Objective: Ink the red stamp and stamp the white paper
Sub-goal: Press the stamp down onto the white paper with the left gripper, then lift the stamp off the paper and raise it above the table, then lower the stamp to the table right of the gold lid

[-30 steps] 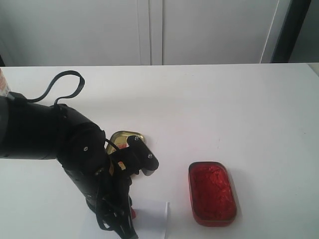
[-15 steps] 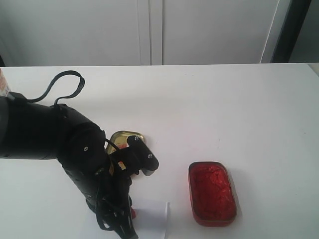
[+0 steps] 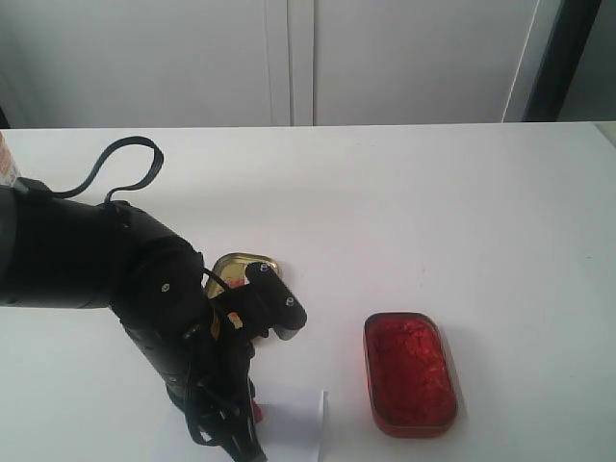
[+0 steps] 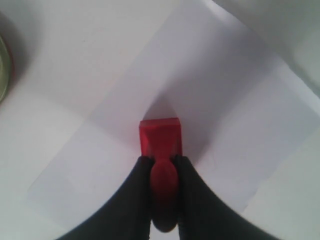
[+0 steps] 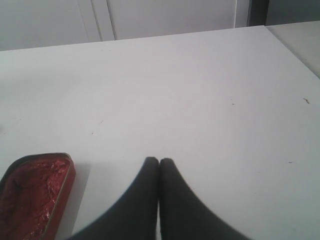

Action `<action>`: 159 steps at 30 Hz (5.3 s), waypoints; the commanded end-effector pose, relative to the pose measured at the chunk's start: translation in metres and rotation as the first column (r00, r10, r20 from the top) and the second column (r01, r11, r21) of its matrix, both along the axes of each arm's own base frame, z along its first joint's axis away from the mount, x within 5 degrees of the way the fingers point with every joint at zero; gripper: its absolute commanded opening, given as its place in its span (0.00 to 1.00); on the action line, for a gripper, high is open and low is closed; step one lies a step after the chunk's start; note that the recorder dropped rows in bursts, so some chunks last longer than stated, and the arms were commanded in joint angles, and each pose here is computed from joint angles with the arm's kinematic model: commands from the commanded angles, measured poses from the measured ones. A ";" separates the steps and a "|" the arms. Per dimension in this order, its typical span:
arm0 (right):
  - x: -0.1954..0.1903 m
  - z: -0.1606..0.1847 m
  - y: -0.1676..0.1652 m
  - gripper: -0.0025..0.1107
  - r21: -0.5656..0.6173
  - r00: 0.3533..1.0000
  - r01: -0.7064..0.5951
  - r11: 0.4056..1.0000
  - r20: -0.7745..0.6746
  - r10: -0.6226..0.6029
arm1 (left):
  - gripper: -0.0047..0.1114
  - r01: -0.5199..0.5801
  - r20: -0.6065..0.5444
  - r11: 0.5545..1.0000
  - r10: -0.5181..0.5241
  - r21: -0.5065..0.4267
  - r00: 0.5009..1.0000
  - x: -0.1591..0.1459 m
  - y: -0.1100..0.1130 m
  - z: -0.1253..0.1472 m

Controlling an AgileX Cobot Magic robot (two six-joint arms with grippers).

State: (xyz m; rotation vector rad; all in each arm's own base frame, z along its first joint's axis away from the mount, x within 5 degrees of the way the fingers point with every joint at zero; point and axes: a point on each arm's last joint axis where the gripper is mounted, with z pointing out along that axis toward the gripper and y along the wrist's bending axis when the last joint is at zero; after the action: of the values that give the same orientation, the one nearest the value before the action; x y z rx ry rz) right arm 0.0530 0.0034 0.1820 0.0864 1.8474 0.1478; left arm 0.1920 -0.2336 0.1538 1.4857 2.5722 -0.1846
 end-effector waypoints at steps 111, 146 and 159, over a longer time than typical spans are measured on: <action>0.000 0.000 0.000 0.02 0.005 1.000 0.004 1.000 0.013 -0.004 | 0.04 -0.343 -0.383 0.711 0.112 -0.614 0.917 0.186 -0.010 0.064; 0.000 0.000 0.000 0.02 0.005 1.000 0.004 1.000 0.013 -0.004 | 0.04 -0.497 -0.481 0.640 0.219 -0.586 0.849 0.200 -0.033 0.006; 0.000 0.000 0.000 0.02 0.005 1.000 0.004 1.000 0.013 -0.004 | 0.04 -0.503 -0.486 0.651 0.226 -0.569 0.844 0.201 -0.033 -0.004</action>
State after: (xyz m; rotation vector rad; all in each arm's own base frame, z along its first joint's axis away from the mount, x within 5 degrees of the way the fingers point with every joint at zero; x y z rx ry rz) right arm 0.0530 0.0034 0.1820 0.0864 1.8474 0.1478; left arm 0.3934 -0.2642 0.1509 0.6654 2.5330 -1.2889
